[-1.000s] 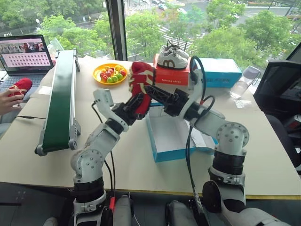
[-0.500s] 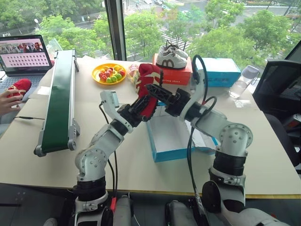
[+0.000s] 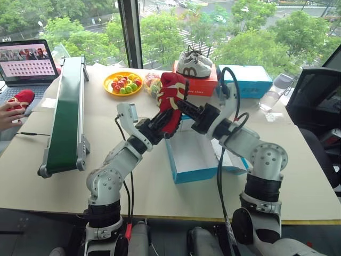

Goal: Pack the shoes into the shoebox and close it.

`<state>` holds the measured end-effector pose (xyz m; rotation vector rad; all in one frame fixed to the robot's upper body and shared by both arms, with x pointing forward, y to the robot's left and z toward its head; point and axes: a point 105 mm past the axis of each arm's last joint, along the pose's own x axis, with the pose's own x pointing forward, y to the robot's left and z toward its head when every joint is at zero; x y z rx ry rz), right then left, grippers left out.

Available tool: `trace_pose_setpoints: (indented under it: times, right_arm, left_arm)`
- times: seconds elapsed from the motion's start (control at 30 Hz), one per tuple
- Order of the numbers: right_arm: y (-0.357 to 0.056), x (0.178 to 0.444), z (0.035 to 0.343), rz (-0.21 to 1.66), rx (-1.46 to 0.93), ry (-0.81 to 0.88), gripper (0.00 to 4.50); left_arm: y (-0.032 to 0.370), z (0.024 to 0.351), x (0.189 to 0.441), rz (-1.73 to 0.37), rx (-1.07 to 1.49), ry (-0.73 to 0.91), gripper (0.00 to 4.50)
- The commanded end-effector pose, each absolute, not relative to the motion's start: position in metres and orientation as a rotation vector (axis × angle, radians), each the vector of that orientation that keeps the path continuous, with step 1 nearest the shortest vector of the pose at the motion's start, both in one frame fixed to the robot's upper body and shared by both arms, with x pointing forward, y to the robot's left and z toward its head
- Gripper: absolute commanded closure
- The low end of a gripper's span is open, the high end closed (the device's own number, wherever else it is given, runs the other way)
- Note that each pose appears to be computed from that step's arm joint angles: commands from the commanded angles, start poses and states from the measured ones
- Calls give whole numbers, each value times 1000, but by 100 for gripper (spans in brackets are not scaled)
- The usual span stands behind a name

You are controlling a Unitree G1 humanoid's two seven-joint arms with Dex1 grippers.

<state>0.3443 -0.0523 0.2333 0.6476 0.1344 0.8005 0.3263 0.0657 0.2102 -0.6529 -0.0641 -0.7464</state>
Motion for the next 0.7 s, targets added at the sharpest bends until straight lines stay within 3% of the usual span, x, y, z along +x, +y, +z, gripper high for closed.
trace_pose_setpoints:
  times: [0.03, 0.27, 0.33, 0.4, 0.57, 0.7]
  right_arm:
    - [-44, 336, 254, 857, 648, 47, 430]
    - [-43, 335, 260, 868, 669, 29, 430]
    - [-47, 337, 266, 857, 705, 4, 430]
    - [-55, 342, 271, 820, 752, -22, 430]
    - [-85, 361, 267, 679, 783, -35, 430]
    - [-113, 376, 258, 555, 657, -16, 430]
  left_arm:
    - [36, 221, 308, -905, -630, -61, 438]
    - [39, 215, 313, -857, -546, -77, 438]
    - [35, 211, 310, -879, -502, -59, 344]
    - [34, 208, 309, -882, -493, -48, 277]
    - [38, 193, 308, -864, -431, -8, 277]
    - [47, 189, 304, -846, -417, -10, 277]
